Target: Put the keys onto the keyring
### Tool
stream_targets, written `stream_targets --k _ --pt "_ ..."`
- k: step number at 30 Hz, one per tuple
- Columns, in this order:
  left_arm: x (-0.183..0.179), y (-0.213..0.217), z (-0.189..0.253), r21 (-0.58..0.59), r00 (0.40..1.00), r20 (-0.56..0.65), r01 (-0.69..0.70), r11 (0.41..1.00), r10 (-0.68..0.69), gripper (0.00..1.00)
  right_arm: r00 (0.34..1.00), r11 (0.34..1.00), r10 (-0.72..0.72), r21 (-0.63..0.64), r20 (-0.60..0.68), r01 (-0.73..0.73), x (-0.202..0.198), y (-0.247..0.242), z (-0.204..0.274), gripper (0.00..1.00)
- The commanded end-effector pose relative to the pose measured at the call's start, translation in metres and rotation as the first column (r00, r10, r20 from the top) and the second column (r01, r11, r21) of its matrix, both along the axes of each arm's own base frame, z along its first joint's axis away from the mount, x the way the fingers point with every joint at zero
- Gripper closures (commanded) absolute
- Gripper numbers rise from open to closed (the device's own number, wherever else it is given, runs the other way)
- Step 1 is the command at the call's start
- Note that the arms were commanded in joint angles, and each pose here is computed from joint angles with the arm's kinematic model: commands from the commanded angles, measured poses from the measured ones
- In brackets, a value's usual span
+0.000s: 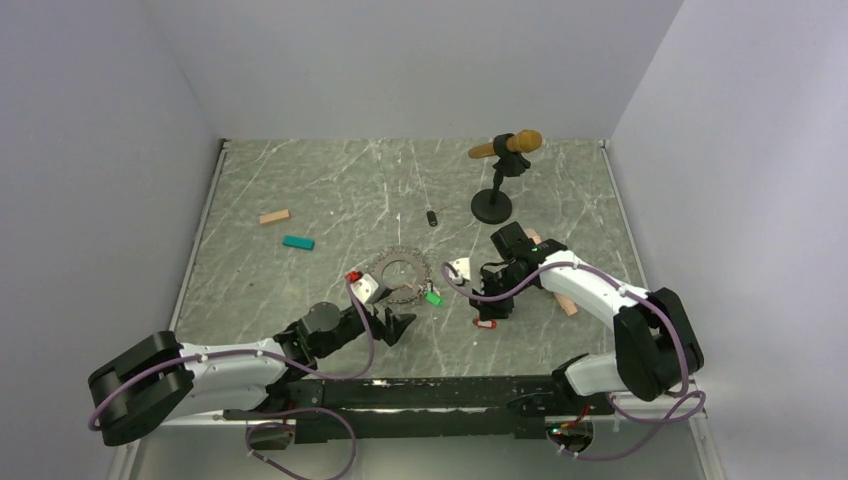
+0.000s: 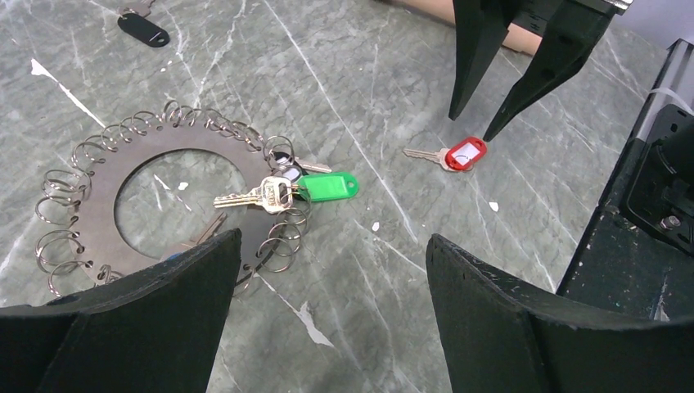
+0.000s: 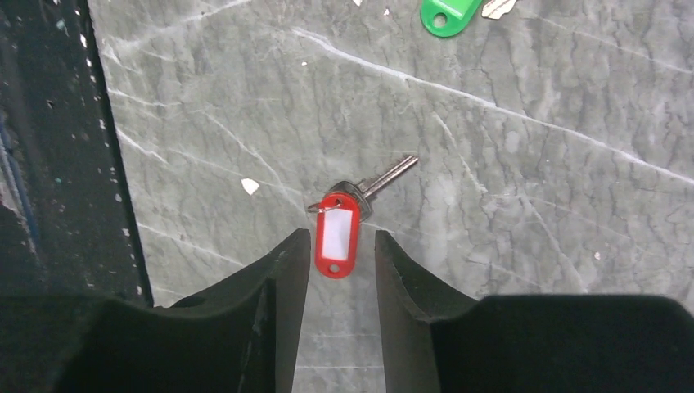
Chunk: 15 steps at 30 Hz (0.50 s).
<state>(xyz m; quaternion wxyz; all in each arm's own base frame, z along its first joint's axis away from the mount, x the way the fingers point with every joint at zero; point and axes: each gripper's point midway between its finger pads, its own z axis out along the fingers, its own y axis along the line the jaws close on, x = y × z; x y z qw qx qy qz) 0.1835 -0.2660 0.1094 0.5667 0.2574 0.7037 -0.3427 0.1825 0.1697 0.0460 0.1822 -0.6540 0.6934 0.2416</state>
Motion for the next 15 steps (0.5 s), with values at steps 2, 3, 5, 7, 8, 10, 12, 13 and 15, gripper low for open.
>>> stream_targets --k 2,3,5,7,8,10,12,13,15 --pt "0.001 -0.004 0.021 -0.087 1.0 0.013 -0.004 0.996 0.005 0.12 0.993 0.996 -0.077 0.045 -0.092 0.082 -0.006 0.012 0.016 0.59" --pt "0.001 -0.004 0.022 -0.094 1.0 0.011 -0.005 0.996 0.006 0.12 0.99 0.995 -0.088 0.047 -0.11 0.093 -0.007 0.013 0.016 0.59" --pt "0.001 -0.003 0.022 -0.101 1.0 0.002 -0.01 0.995 0.01 0.12 0.982 0.99 -0.127 0.049 -0.141 0.135 -0.007 0.016 0.018 0.57" --pt "0.0 -0.003 0.023 -0.11 1.0 -0.006 -0.011 0.994 0.011 0.12 0.969 0.981 -0.185 0.032 -0.164 0.193 -0.004 0.017 0.017 0.56" --pt "0.0 -0.002 0.023 -0.115 1.0 -0.011 -0.013 0.993 0.012 0.12 0.96 0.972 -0.229 0.012 -0.163 0.234 0.0 0.016 0.015 0.56" --pt "-0.001 -0.002 0.024 -0.128 1.0 -0.023 -0.017 0.992 0.014 0.12 0.946 0.959 -0.281 -0.026 -0.16 0.281 0.005 0.013 0.012 0.56" --pt "-0.002 -0.001 0.025 -0.14 0.999 -0.03 -0.019 0.99 0.015 0.12 0.935 0.949 -0.315 -0.053 -0.163 0.311 0.006 0.013 0.009 0.56" --pt "-0.002 -0.002 0.026 -0.145 0.999 -0.034 -0.02 0.989 0.015 0.12 0.932 0.945 -0.326 -0.068 -0.161 0.319 0.006 0.013 0.007 0.57" --pt "-0.002 -0.002 0.027 -0.153 0.999 -0.045 -0.021 0.988 0.014 0.12 0.928 0.94 -0.339 -0.102 -0.154 0.326 0.005 0.011 0.002 0.58"
